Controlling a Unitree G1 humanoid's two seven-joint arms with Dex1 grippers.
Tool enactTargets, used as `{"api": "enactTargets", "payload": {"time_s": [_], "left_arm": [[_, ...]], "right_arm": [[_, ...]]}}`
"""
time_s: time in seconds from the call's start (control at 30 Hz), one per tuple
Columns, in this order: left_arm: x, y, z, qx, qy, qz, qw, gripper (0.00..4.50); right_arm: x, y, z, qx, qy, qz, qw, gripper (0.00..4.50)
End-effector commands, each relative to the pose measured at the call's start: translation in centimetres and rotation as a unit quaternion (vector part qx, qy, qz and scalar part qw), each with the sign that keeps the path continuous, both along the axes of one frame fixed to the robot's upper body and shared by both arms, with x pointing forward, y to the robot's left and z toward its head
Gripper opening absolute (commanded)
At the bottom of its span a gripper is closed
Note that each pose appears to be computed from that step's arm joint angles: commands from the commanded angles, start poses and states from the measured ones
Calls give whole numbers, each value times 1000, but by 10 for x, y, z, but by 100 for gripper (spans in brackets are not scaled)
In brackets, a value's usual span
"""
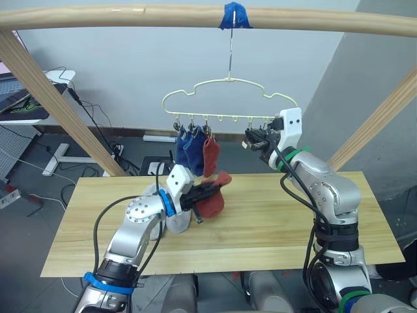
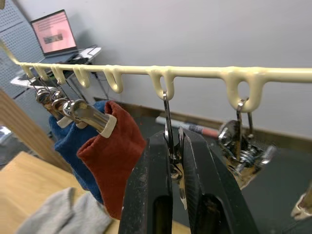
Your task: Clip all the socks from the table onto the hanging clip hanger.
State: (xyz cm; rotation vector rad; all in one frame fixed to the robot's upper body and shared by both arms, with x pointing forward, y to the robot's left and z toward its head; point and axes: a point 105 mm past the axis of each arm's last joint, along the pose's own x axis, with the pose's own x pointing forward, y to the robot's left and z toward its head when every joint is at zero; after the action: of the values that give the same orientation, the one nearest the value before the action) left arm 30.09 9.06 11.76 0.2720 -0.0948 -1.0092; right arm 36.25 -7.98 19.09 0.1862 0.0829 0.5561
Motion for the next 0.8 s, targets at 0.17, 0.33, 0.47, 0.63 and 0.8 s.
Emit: {"api": "enactTargets", "payload": {"time_s": [0.17,0.33,0.47,0.63,0.8], "left_arm": [[-2,-9,26,-10,-98,16,995,3],[-5,-14,28,-2,-135,9,991,3],[-3,-15,29,-5,-146,13,989,3],[-1,-16,31,-10,-149,14,989,3],[1,-19,31,-18,-144,14,989,3]], "right_arm": [[-13,7,16,99,60,22,993,1],[-19,14,17,101,84,43,990,1],[-22,16,18,113,96,49,988,1],[-25,18,19,136,110,54,983,1],[-30,23,19,144,123,72,979,1]]}}
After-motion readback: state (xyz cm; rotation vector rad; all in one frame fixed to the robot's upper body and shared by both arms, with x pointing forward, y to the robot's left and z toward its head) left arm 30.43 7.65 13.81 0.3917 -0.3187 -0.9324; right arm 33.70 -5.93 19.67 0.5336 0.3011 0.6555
